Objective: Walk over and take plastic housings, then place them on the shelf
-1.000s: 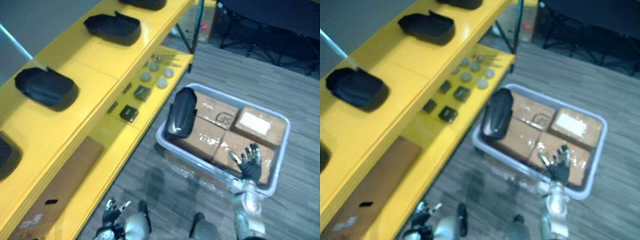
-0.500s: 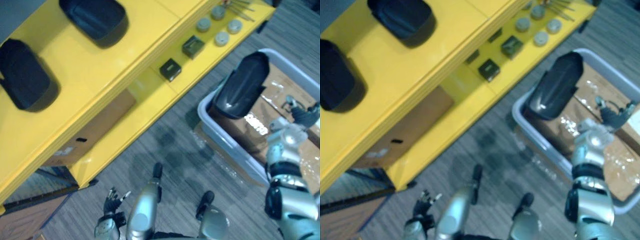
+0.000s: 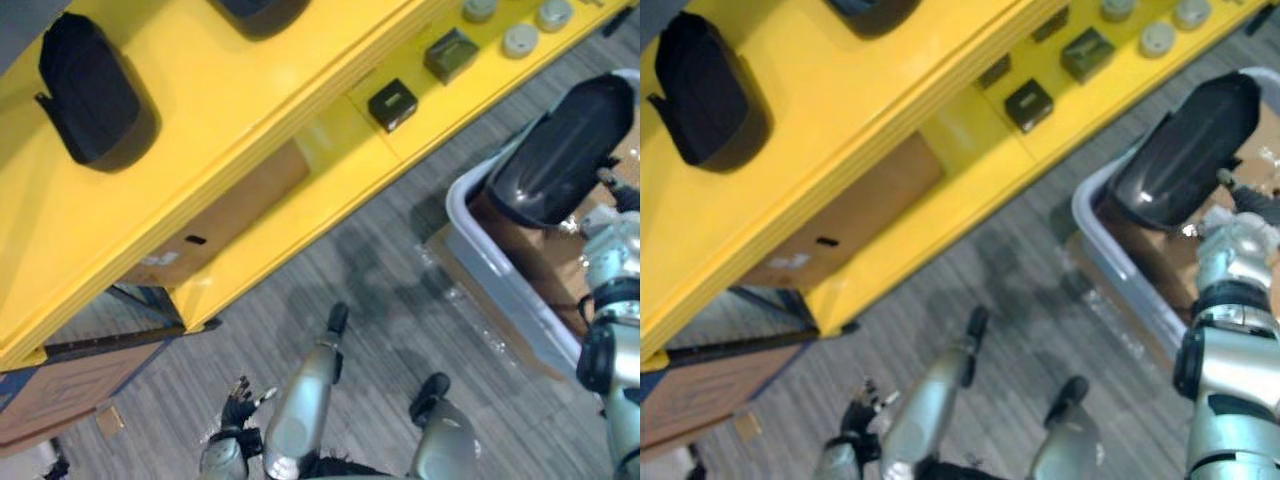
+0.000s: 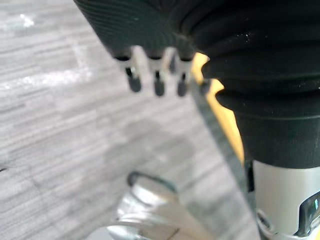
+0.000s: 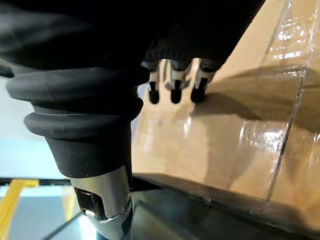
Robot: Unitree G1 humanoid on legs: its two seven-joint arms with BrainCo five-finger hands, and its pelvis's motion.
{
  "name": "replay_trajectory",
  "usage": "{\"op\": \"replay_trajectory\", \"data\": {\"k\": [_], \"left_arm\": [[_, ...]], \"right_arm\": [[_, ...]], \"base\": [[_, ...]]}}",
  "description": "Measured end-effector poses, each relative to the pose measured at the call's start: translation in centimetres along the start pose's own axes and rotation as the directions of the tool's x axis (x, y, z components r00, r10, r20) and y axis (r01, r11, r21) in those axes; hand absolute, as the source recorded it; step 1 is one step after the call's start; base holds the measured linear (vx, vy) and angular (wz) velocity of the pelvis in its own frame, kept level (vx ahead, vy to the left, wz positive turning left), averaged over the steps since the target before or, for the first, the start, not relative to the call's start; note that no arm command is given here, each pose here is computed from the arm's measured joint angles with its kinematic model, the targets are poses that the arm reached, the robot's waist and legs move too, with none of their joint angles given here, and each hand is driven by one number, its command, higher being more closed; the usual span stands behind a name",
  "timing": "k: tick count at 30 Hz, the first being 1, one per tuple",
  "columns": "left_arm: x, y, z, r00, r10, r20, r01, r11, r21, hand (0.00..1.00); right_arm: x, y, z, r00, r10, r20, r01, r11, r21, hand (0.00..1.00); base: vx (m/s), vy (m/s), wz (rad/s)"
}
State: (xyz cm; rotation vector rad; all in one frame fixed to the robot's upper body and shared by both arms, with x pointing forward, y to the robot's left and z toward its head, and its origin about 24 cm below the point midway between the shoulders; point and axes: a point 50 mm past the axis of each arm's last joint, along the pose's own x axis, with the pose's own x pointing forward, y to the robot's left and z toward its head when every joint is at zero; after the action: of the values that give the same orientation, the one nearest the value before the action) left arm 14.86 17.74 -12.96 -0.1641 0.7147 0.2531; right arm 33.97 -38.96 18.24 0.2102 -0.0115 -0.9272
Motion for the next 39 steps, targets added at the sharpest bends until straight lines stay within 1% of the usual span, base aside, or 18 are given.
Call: {"op": "replay_trajectory", "data": {"k": [4,5,8,11,14,16,17,19,20,22,23,25,27,29,31,32,35,39], "left_arm": [[0.1,-0.3,0.0,1.0,-0.007,-0.002,0.007,1.0,-0.013,0.0],[0.1,-0.3,0.1,1.0,-0.011,-0.002,0.011,1.0,-0.009,0.0],[0.1,-0.4,0.1,1.0,-0.017,0.0,0.017,1.0,-0.002,0.0],[0.2,-0.7,0.5,0.999,-0.04,0.011,0.04,0.999,0.015,0.0],[0.3,-0.9,0.6,0.999,-0.052,0.011,0.052,0.998,0.023,0.0],[0.3,-1.0,0.6,0.998,-0.061,0.012,0.061,0.998,0.028,0.0],[0.3,-1.1,0.6,0.998,-0.063,0.011,0.063,0.998,0.029,0.0],[0.3,-1.3,0.8,0.996,-0.083,0.013,0.082,0.996,0.036,0.0],[0.2,-1.4,0.8,0.996,-0.089,0.013,0.088,0.995,0.041,0.0],[0.2,-1.8,1.0,0.994,-0.109,0.025,0.107,0.993,0.043,0.0],[0.2,-1.8,1.1,0.993,-0.112,0.029,0.111,0.993,0.042,0.0],[0.2,-2.1,1.5,0.989,-0.139,0.044,0.138,0.99,0.043,0.0],[0.2,-2.4,2.0,0.985,-0.159,0.071,0.156,0.987,0.042,0.0],[0.1,-2.9,3.5,0.97,-0.194,0.143,0.19,0.981,0.044,0.0],[-0.1,-3.5,4.5,0.955,-0.228,0.191,0.223,0.974,0.049,0.0],[-0.4,-4.4,5.3,0.933,-0.279,0.228,0.273,0.96,0.061,0.0],[-0.9,-5.7,6.2,0.899,-0.342,0.272,0.335,0.939,0.075,0.0],[-1.9,-7.2,8.8,0.834,-0.396,0.384,0.399,0.914,0.074,0.0]], "right_arm": [[0.2,-0.3,0.7,0.999,-0.021,-0.047,0.018,0.997,-0.071,0.0],[0.3,-0.5,0.9,0.998,-0.027,-0.057,0.022,0.996,-0.085,1.0],[0.4,-0.5,1.3,0.997,-0.036,-0.073,0.023,0.986,-0.168,1.0],[0.8,-2.2,2.2,0.994,-0.086,-0.063,0.063,0.952,-0.301,1.0],[1.0,-3.2,2.9,0.991,-0.112,-0.074,0.072,0.91,-0.408,1.0],[1.1,-4.0,3.6,0.988,-0.139,-0.069,0.081,0.842,-0.533,1.0],[1.1,-4.2,3.7,0.987,-0.145,-0.065,0.083,0.818,-0.57,1.0],[1.1,-4.6,4.3,0.983,-0.174,-0.057,0.092,0.736,-0.671,1.0],[1.1,-4.7,4.5,0.982,-0.18,-0.055,0.093,0.717,-0.691,1.0],[1.2,-5.5,5.1,0.978,-0.207,-0.037,0.108,0.644,-0.758,1.0],[1.2,-5.6,5.2,0.977,-0.209,-0.034,0.107,0.623,-0.775,1.0],[1.2,-5.8,4.9,0.976,-0.212,-0.047,0.082,0.557,-0.826,1.0],[1.2,-6.3,4.4,0.971,-0.231,-0.058,0.071,0.516,-0.854,1.0],[1.2,-6.4,4.4,0.972,-0.227,-0.061,0.053,0.464,-0.884,1.0],[1.3,-6.3,4.5,0.976,-0.213,-0.044,0.057,0.447,-0.893,1.0],[1.3,-6.2,4.6,0.98,-0.197,-0.022,0.064,0.424,-0.904,1.0],[1.4,-5.8,4.8,0.987,-0.162,0.01,0.072,0.383,-0.921,1.0],[1.4,-4.5,5.3,0.995,-0.056,0.077,0.092,0.338,-0.937,1.0]], "base": [[-0.01,-0.001,0.01],[-0.03,-0.006,0.06],[-0.04,-0.004,0.05],[-0.05,-0.009,0.16],[-0.02,-0.01,0.09],[-0.01,-0.011,0.04],[0.01,-0.012,0.06],[0.02,-0.008,0.07],[0.02,-0.006,0.13],[0.01,0.0,0.18],[0.01,0.004,0.11],[0.0,0.0,0.0],[0.0,0.005,0.02],[-0.03,0.02,0.03],[-0.04,0.025,-0.02],[-0.03,0.035,-0.04],[-0.01,0.03,-0.08],[0.0,0.018,-0.21]]}}
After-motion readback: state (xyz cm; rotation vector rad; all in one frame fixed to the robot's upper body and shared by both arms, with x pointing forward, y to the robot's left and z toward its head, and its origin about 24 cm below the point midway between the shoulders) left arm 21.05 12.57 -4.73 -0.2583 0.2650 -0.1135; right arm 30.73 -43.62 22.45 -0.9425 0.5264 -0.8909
